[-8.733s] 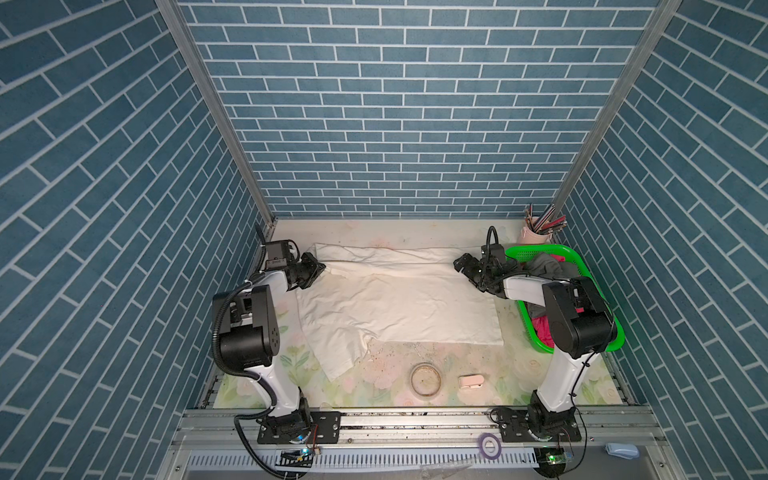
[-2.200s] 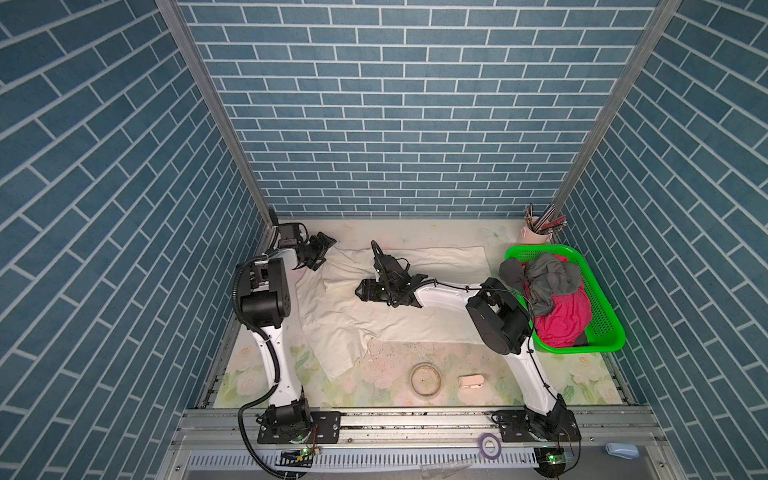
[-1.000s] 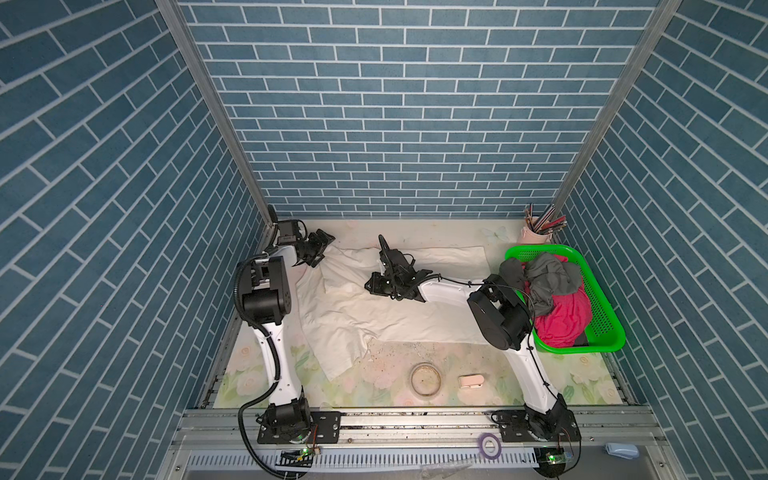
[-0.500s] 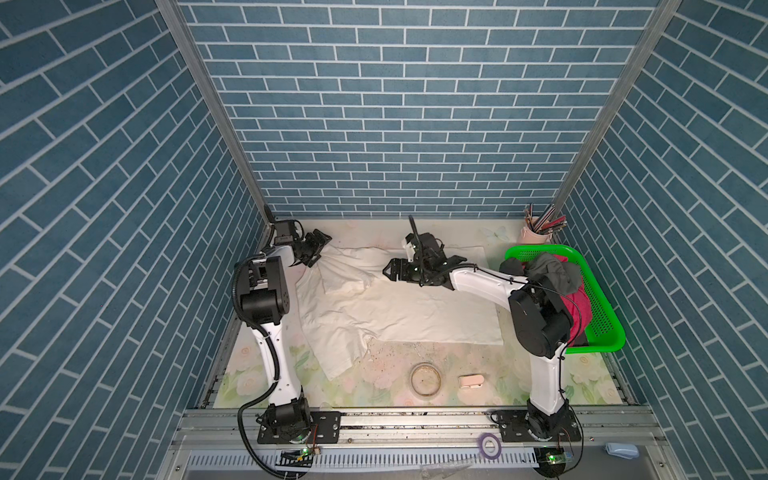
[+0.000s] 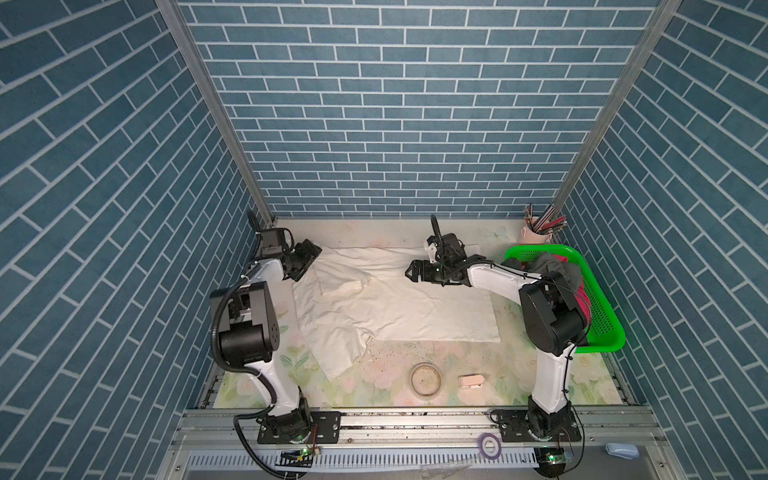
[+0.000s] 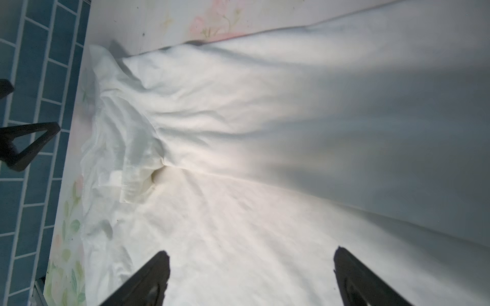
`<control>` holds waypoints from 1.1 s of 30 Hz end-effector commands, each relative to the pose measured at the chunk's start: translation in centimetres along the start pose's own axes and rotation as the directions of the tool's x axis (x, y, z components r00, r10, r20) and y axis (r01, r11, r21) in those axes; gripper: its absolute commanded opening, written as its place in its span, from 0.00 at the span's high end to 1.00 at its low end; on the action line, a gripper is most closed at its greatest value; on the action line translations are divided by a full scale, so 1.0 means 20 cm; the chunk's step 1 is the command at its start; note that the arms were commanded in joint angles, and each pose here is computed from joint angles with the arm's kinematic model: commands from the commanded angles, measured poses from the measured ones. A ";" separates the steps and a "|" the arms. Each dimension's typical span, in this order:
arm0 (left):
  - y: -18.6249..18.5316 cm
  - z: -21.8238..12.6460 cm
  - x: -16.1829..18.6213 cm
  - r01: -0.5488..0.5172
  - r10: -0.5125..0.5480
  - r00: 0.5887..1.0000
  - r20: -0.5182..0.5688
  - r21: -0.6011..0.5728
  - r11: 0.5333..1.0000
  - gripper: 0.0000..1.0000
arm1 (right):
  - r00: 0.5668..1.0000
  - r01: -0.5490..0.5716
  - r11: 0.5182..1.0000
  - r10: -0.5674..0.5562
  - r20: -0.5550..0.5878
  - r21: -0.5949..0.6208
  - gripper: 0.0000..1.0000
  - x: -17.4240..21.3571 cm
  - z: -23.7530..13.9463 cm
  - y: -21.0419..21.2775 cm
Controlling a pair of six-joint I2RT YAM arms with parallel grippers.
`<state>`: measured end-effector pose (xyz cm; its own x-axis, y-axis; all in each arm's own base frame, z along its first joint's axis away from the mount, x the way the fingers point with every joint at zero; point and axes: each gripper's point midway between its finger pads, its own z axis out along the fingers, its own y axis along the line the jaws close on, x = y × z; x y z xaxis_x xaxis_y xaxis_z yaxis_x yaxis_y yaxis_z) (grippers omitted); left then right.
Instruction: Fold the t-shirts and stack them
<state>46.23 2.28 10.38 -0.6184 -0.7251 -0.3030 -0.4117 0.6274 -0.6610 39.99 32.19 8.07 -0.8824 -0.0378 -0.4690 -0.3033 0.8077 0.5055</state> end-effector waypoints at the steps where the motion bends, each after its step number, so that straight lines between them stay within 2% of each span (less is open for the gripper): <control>1: 0.14 0.01 0.21 0.013 -0.018 0.997 -0.075 -0.067 0.998 0.13 | 0.998 0.017 0.999 -0.014 0.057 -0.043 0.03 -0.08 -0.10 -0.01; 4: 0.25 0.00 0.29 0.011 -0.023 0.996 -0.091 -0.136 0.991 0.15 | 0.997 0.012 0.999 -0.009 0.078 -0.044 0.03 -0.10 -0.13 -0.03; 7: 0.30 0.03 0.35 0.033 -0.049 0.992 -0.120 -0.132 0.991 0.21 | 0.996 0.018 0.999 -0.014 0.088 -0.047 0.03 -0.09 -0.16 -0.03; 17: 0.20 0.10 0.35 0.028 -0.038 0.992 -0.121 -0.084 0.996 0.42 | 0.995 -0.023 0.999 0.027 0.094 -0.044 0.03 -0.05 -0.19 -0.12; 21: 0.19 0.14 0.38 0.018 -0.029 0.990 -0.135 -0.081 0.997 0.56 | 0.994 -0.032 0.998 0.037 0.101 -0.051 0.03 -0.06 -0.20 -0.13; 24: 0.22 0.16 0.41 0.026 -0.038 0.989 -0.143 -0.086 0.996 0.72 | 0.994 -0.039 0.998 0.044 0.104 -0.052 0.03 -0.07 -0.20 -0.15; 26: 0.23 0.17 0.41 0.026 -0.038 0.989 -0.145 -0.086 0.996 0.87 | 0.993 -0.040 0.998 0.045 0.109 -0.050 0.03 -0.08 -0.20 -0.15; 28: 0.21 0.16 0.39 0.024 -0.034 0.990 -0.140 -0.075 0.997 0.97 | 0.992 -0.045 0.998 0.050 0.117 -0.045 0.03 -0.10 -0.20 -0.17; 29: 0.19 0.15 0.38 0.021 -0.030 0.990 -0.136 -0.068 0.997 1.00 | 0.991 -0.053 0.998 0.057 0.118 -0.038 0.03 -0.12 -0.20 -0.19; 33: 0.12 0.11 0.33 0.011 -0.017 0.991 -0.131 -0.046 0.999 1.00 | 0.990 -0.078 0.997 0.078 0.116 -0.008 0.03 -0.18 -0.17 -0.27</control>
<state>41.63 -1.77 3.10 -0.6945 -0.6995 -0.1685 -0.4831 0.6269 -0.6112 42.14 26.54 9.55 -0.8589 0.0846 -0.5051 -0.2472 0.7952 0.5536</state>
